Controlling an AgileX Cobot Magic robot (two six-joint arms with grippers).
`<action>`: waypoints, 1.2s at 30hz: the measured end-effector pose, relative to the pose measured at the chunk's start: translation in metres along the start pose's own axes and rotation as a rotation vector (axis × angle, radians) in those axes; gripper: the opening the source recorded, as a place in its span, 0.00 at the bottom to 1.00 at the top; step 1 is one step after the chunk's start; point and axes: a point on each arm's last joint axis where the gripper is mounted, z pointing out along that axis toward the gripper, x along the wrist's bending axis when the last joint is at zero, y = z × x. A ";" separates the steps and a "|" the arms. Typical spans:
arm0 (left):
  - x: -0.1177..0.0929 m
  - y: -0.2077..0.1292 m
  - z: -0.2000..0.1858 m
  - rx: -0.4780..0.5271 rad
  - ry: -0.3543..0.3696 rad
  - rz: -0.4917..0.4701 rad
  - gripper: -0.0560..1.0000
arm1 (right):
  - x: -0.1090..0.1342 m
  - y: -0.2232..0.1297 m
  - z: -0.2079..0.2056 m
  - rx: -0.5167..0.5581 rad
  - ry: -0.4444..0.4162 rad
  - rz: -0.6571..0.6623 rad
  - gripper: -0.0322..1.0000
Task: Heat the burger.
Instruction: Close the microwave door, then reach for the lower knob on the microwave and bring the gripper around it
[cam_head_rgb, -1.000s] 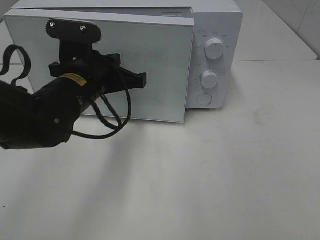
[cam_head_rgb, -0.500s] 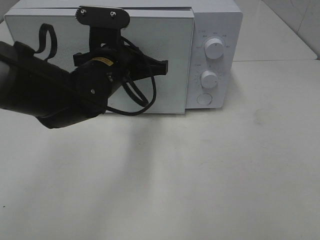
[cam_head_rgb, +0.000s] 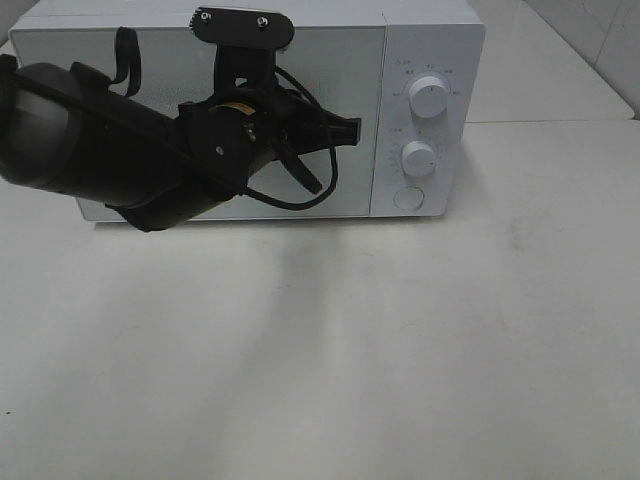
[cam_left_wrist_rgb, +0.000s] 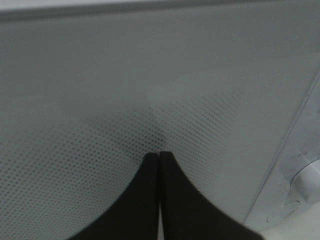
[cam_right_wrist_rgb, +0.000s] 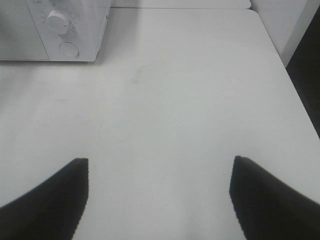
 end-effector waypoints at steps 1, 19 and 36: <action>0.000 0.000 0.000 0.000 0.000 0.000 0.05 | 0.000 0.000 0.000 0.000 0.000 0.000 0.76; -0.036 -0.006 -0.014 0.118 -0.126 0.022 0.05 | 0.000 0.000 0.000 0.000 0.000 0.000 0.76; -0.005 -0.009 -0.035 0.679 -0.516 -0.034 0.61 | 0.000 0.000 0.000 0.000 0.000 0.000 0.76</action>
